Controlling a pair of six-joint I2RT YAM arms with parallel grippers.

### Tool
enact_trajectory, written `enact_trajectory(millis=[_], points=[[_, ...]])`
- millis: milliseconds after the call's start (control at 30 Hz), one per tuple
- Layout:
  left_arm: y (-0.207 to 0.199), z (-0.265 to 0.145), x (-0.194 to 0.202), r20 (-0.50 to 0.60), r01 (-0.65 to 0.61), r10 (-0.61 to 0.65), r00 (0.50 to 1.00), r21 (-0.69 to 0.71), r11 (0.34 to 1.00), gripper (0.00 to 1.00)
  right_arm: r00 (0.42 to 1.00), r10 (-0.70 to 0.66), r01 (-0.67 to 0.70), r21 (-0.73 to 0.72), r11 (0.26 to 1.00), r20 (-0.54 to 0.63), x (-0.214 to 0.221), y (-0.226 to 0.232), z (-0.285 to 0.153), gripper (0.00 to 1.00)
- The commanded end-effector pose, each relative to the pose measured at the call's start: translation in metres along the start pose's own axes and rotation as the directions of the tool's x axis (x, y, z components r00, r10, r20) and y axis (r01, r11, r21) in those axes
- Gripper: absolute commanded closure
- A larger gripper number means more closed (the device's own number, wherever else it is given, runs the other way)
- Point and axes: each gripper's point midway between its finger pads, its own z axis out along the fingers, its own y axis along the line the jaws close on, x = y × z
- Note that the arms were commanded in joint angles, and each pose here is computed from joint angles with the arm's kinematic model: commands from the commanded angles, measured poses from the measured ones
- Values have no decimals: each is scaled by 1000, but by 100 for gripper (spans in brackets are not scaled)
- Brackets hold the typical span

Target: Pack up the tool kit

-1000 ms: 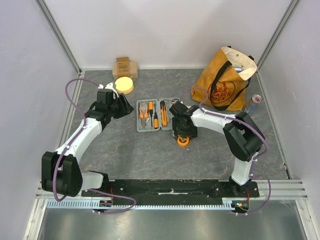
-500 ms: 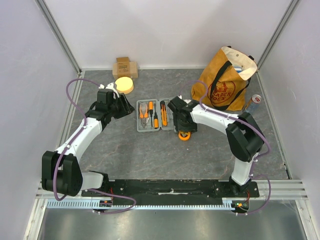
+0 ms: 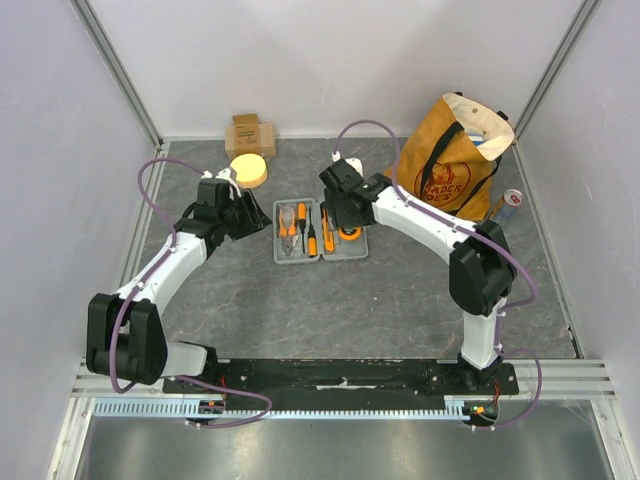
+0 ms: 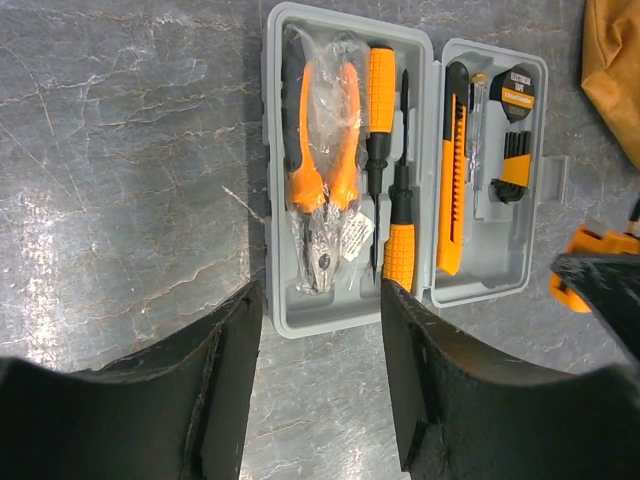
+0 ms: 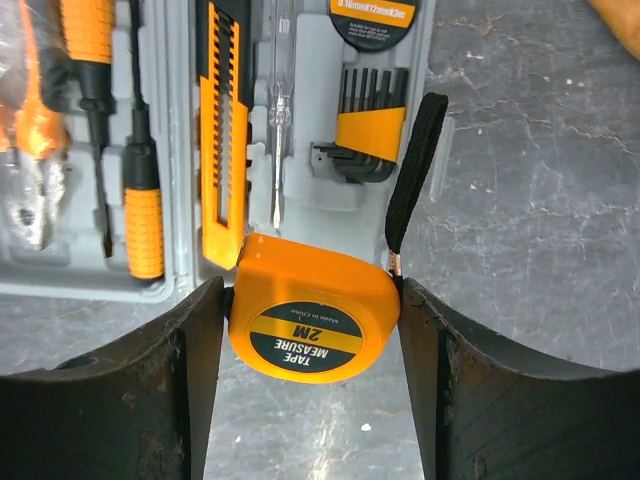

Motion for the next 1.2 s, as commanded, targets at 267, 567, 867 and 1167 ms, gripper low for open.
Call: enact_trajectory(millis=[267, 567, 867, 1167], points=[[-3, 11, 2, -53, 10, -9, 999, 12, 1000, 43, 983, -177, 179, 26, 984, -47, 28, -1, 56, 48], [0, 15, 6, -70, 12, -13, 997, -4, 1000, 43, 984, -176, 177, 75, 981, -19, 42, -11, 79, 46], [2, 15, 7, -70, 9, -10, 998, -13, 1000, 43, 987, -156, 159, 95, 983, -38, 51, -16, 81, 27], [2, 18, 7, -80, 16, -17, 997, -14, 1000, 43, 989, -150, 149, 48, 988, 12, 28, -10, 53, 11]])
